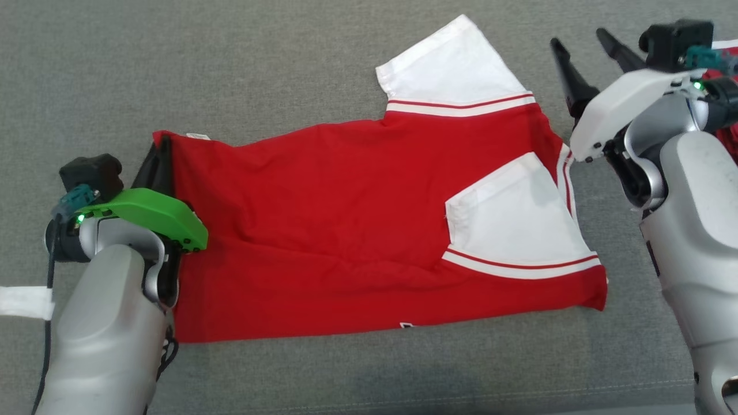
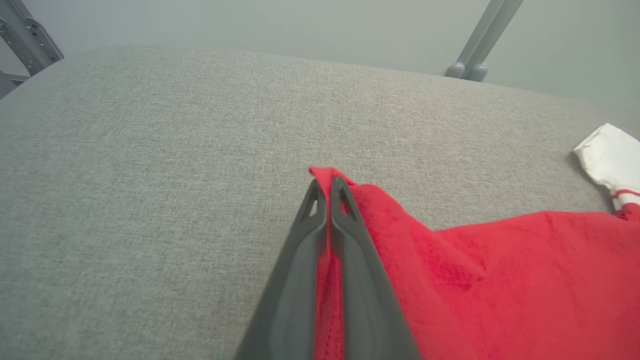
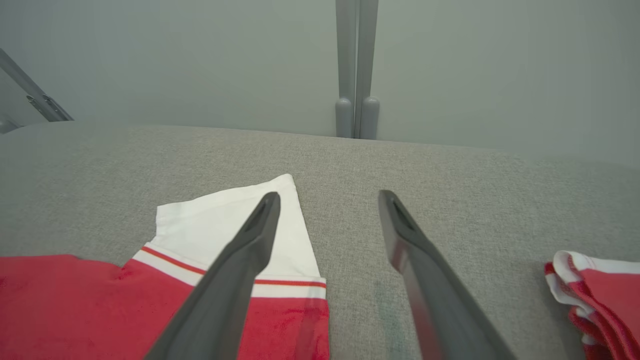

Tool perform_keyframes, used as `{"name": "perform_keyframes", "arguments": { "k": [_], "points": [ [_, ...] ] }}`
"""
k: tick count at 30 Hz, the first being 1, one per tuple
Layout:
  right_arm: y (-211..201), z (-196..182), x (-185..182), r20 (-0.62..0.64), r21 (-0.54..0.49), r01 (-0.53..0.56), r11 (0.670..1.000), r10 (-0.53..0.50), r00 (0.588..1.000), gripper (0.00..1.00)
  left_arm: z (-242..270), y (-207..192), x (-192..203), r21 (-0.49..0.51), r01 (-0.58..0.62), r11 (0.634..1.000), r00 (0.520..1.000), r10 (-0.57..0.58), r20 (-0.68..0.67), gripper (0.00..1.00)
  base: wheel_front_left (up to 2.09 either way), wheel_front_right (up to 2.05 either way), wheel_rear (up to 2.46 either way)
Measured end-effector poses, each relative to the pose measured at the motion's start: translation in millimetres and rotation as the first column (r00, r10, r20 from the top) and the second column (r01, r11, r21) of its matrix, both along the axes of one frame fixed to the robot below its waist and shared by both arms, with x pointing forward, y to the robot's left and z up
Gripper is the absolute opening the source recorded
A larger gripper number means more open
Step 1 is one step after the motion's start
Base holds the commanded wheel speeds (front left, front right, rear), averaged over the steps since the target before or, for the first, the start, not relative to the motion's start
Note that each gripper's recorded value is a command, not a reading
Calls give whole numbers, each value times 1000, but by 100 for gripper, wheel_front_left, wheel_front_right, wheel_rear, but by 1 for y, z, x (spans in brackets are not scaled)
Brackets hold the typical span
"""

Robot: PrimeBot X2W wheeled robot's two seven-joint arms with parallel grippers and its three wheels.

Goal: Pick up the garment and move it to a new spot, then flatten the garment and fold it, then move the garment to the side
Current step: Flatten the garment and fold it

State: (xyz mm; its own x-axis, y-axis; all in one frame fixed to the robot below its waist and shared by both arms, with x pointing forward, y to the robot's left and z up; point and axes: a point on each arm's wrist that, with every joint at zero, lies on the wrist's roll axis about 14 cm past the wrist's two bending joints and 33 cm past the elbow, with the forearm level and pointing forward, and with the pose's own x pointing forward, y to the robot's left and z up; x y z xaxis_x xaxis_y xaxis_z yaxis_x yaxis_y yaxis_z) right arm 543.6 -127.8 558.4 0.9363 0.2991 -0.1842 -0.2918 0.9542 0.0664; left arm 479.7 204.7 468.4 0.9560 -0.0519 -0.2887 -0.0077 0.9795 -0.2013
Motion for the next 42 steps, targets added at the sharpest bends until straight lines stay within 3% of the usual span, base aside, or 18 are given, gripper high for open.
{"name": "perform_keyframes", "arguments": {
  "k": [15,22,29,30,31,34,37,42],
  "points": [
    [55,-68,79,-247,-110,-111,988,81,966,100,-2,2,6,-23,-42,999,998,43,45,0,0,0,0],
    [76,-107,91,-329,-113,-143,983,99,939,100,-15,11,1,-13,-63,998,998,63,12,0,0,0,0],
    [91,-119,101,-342,-114,-162,980,115,933,100,-20,18,-3,-5,-79,997,997,79,-3,0,0,0,0],
    [92,-120,101,-345,-115,-165,980,116,931,66,-21,19,-3,-5,-80,997,997,80,-6,0,0,0,0],
    [93,-120,101,-348,-119,-168,979,117,930,42,-21,19,-3,-5,-81,997,997,81,-6,0,0,0,0],
    [95,-119,98,-353,-135,-182,974,124,927,14,-21,17,-3,-4,-76,997,997,76,-8,0,0,0,0],
    [95,-119,93,-364,-151,-195,969,129,922,0,-21,14,-2,-6,-71,997,997,71,-7,0,0,0,0],
    [85,-113,89,-354,-189,-194,963,118,928,0,-17,9,0,-14,-58,998,998,58,2,0,0,0,0]
  ]
}}
